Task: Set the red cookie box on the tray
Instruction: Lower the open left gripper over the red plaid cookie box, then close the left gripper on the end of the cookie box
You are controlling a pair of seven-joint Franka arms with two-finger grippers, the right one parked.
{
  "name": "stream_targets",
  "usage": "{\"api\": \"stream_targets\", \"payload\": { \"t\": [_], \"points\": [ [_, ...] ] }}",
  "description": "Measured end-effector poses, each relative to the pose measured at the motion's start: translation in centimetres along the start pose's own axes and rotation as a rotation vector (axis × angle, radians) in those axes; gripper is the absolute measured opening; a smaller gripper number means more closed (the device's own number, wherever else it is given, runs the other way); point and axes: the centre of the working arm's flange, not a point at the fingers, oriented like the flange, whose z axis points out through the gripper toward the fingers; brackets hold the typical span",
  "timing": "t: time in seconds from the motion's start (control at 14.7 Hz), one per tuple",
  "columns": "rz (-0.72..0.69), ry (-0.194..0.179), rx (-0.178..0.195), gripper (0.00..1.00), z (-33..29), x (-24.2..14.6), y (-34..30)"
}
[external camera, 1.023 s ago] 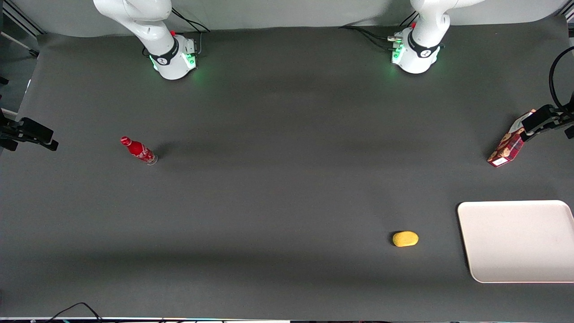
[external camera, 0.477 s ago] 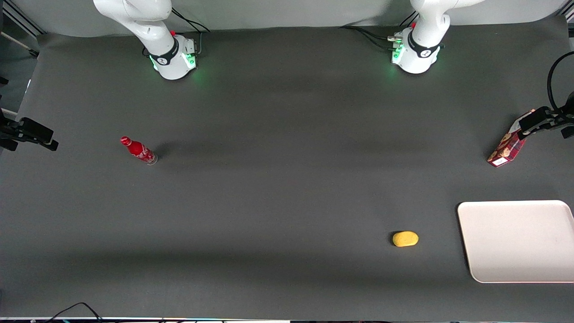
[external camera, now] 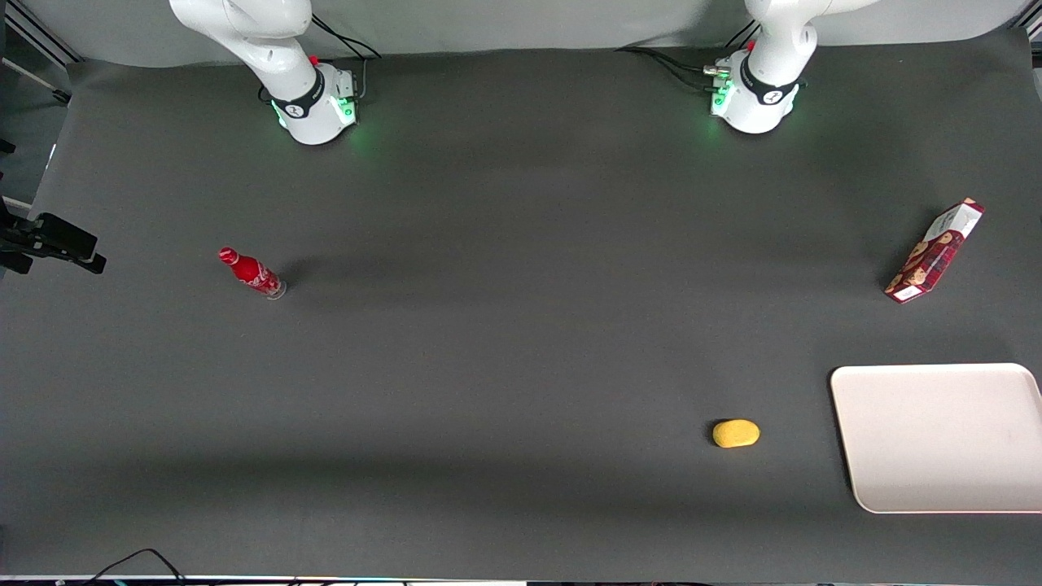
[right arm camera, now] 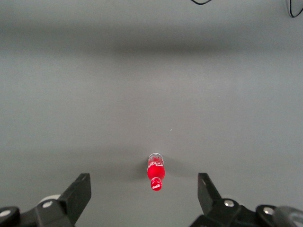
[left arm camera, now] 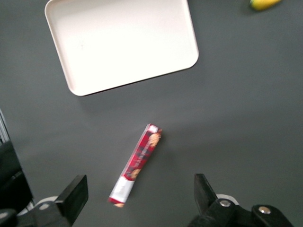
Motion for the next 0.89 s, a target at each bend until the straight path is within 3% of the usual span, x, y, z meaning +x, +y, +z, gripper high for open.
{"api": "stream_targets", "payload": {
  "t": [0.27,0.41,0.68,0.89],
  "points": [
    [0.08,-0.013,-0.01,1.0,6.3,-4.5,-5.2],
    [0.162,-0.047,-0.004,1.0,10.0,-5.0,-5.1],
    [0.345,-0.047,0.027,1.0,17.7,-5.5,-4.6],
    [0.377,-0.07,0.014,1.0,22.4,-7.9,-5.2]
  ]
}}
